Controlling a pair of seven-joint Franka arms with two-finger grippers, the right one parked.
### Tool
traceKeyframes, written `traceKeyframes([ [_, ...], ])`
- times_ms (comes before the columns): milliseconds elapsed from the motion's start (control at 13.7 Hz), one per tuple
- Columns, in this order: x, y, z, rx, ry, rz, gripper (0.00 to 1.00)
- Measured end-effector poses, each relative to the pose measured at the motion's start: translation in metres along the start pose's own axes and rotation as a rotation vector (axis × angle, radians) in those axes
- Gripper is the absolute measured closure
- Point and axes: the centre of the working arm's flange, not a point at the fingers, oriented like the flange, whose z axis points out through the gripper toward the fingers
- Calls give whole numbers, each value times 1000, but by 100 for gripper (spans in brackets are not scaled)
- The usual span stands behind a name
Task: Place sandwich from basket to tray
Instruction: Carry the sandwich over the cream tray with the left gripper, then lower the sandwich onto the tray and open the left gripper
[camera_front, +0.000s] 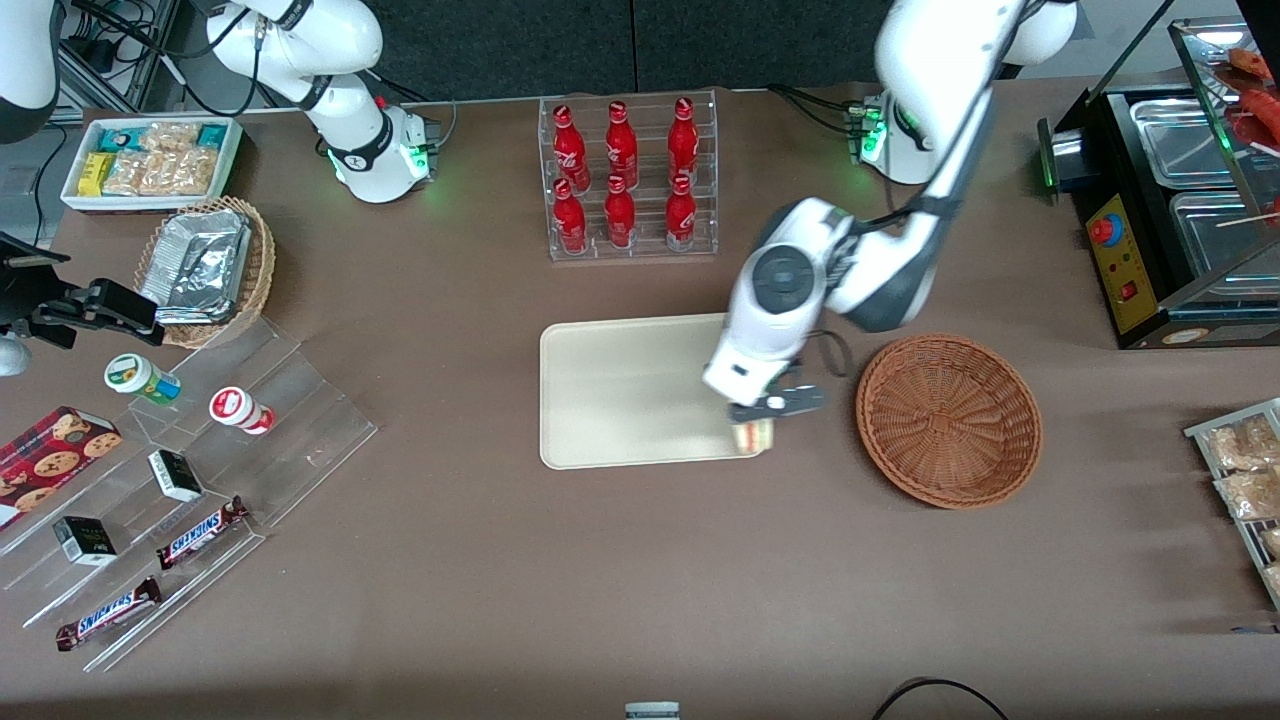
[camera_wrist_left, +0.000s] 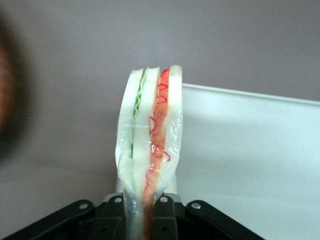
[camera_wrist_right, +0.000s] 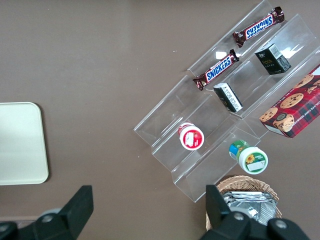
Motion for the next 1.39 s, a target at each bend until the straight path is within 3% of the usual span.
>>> traceKeyframes([
  [510, -33, 92, 56, -15, -36, 87, 84],
  [1021, -43, 104, 60, -21, -60, 99, 84],
  [1385, -44, 104, 67, -15, -67, 100, 41],
])
